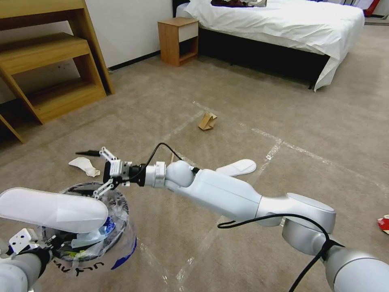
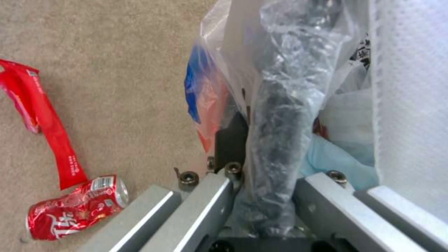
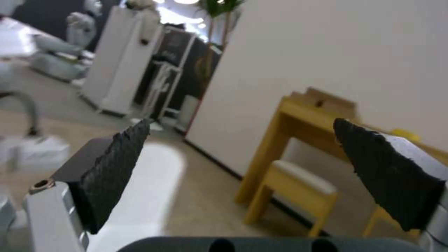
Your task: Pick up the trash bin and place the garbage on the floor into it.
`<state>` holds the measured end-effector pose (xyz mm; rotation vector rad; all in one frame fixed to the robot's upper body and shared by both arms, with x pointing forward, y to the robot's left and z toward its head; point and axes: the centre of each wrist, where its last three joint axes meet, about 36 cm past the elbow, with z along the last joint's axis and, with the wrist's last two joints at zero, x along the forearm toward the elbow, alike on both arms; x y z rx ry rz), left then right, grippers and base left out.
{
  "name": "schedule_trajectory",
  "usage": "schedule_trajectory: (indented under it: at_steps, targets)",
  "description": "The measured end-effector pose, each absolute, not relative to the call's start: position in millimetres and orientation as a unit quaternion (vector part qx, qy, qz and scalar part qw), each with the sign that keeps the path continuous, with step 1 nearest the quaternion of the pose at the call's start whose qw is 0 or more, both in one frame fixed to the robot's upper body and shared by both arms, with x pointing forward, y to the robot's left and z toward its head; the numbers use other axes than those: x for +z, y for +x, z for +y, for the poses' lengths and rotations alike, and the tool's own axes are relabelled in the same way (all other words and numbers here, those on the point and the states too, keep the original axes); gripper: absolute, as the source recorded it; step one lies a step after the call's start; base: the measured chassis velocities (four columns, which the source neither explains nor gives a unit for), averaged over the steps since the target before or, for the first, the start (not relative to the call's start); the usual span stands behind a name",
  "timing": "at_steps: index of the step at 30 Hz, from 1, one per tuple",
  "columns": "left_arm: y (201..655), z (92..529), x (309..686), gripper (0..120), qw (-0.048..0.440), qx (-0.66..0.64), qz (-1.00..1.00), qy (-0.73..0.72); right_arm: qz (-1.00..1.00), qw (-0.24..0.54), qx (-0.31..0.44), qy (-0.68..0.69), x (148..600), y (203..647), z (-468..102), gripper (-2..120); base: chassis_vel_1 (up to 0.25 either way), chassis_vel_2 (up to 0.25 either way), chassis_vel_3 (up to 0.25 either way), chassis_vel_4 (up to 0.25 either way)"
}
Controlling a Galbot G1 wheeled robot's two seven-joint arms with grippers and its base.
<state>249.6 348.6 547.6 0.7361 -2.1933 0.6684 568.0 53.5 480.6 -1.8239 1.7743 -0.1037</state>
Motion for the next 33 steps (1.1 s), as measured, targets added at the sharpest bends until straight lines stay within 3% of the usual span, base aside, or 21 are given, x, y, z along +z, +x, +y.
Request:
schedule_trajectory:
  at_steps: [9,19,27,33]
  targets:
    - [251.2,351.3,545.6,0,0.36,0.253,-0.85,0.29,0.724,0.313,-0.026,-0.615,522.4,594.1,16.6,100,0.0,0.0,0.0,0.0]
    - [255.3,357.6,547.9,0,0.355,0.238,-0.854,0.298,0.789,0.31,-0.039,-0.529,527.4,609.4,-43.6,100,0.0,0.0,0.0,0.0]
    - [256.8,359.4,547.7,0,0.355,0.234,-0.854,0.301,0.883,0.256,-0.049,-0.391,497.9,608.6,-102.2,100,0.0,0.0,0.0,0.0]
    - [257.7,359.5,548.0,0,0.354,0.236,-0.854,0.299,0.943,0.213,-0.01,-0.254,447.0,579.1,-155.1,100,0.0,0.0,0.0,0.0]
